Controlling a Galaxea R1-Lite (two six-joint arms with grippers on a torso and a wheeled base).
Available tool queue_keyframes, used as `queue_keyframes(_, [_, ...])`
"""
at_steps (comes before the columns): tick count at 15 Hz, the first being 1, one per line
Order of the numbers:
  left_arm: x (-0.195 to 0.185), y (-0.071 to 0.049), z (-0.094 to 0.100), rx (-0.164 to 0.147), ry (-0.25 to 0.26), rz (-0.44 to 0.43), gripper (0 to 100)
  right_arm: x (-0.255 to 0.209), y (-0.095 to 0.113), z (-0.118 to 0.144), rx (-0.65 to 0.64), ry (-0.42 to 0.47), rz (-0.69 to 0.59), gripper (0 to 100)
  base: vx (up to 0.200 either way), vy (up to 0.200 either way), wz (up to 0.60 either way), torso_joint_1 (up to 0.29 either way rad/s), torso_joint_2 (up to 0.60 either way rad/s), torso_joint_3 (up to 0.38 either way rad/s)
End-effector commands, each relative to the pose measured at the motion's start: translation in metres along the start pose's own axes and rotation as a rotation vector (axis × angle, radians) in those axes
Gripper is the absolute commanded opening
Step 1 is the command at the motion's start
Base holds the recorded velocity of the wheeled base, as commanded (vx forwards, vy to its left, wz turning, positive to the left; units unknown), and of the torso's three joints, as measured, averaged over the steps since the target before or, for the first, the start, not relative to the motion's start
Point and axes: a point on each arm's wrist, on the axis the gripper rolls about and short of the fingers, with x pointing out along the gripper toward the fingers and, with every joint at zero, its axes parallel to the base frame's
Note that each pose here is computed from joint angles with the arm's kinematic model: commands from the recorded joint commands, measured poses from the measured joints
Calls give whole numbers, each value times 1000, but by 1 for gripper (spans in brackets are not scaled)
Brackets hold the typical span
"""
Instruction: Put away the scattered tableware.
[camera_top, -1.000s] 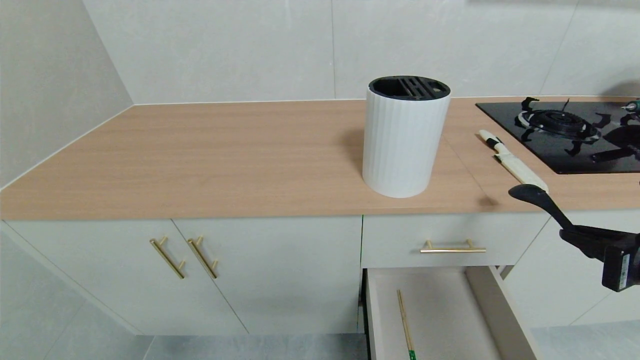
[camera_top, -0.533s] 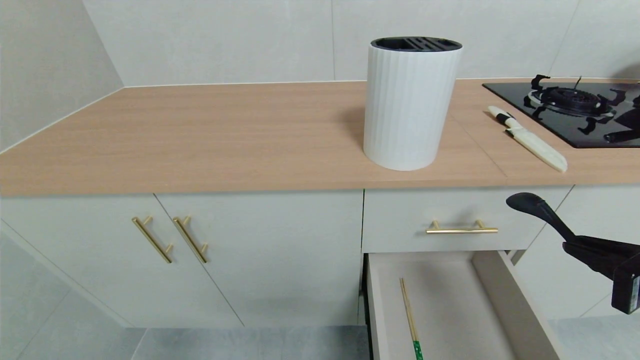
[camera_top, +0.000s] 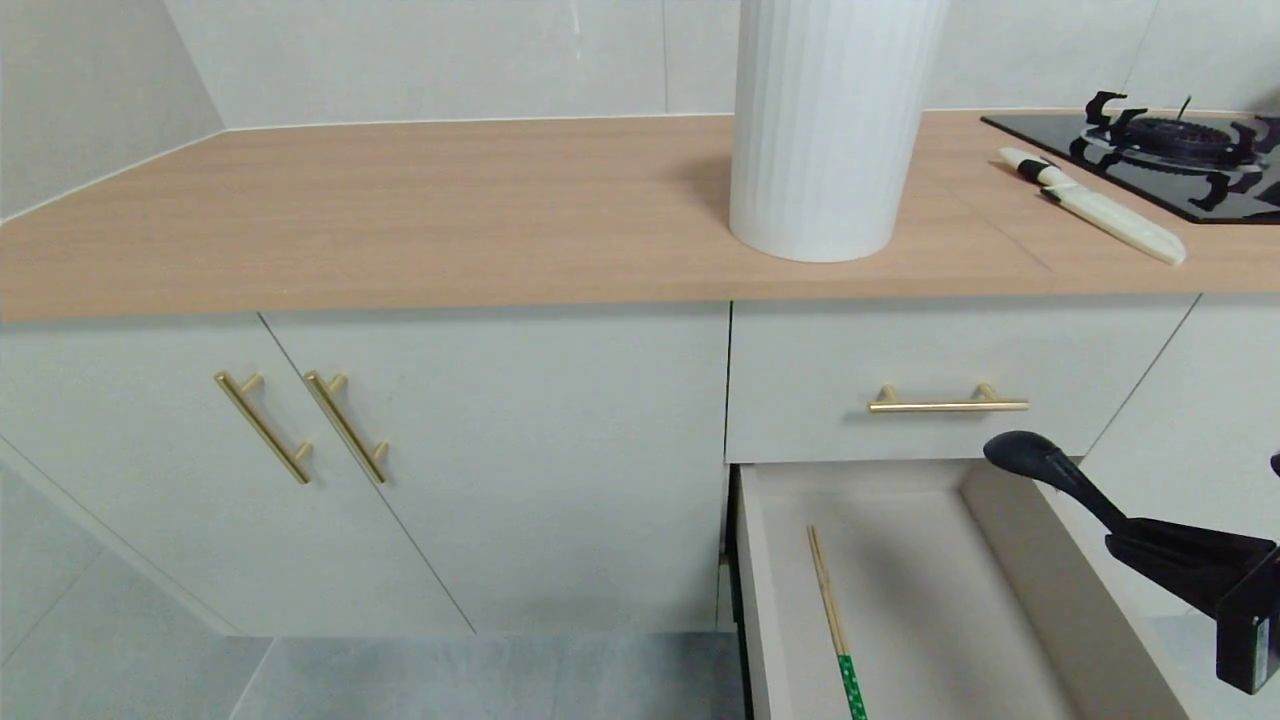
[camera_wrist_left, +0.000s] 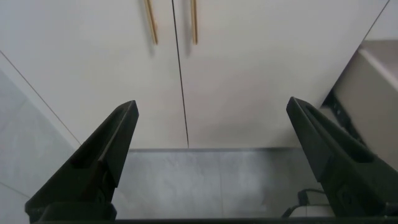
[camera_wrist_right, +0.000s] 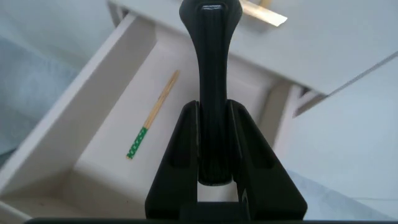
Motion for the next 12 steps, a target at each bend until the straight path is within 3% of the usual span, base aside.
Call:
queue_keyframes(1, [0, 0, 0, 0, 1, 1, 100, 1, 1, -2, -1, 8, 9, 0, 0, 0, 0, -173, 452, 266])
queue_keyframes(3, [0, 0, 0, 0, 1, 1, 100, 2, 1, -2, 0, 11, 10, 0, 0, 0, 0, -141, 366, 219])
queue_keyframes(8, [0, 0, 0, 0, 1, 1, 100, 4, 2, -5, 0, 30, 17, 0, 0, 0, 0, -18, 49, 12])
queue_keyframes(12, [0, 0, 0, 0, 2, -1, 100, 19, 12, -6, -14, 114, -29, 0, 0, 0, 0, 0, 0, 0])
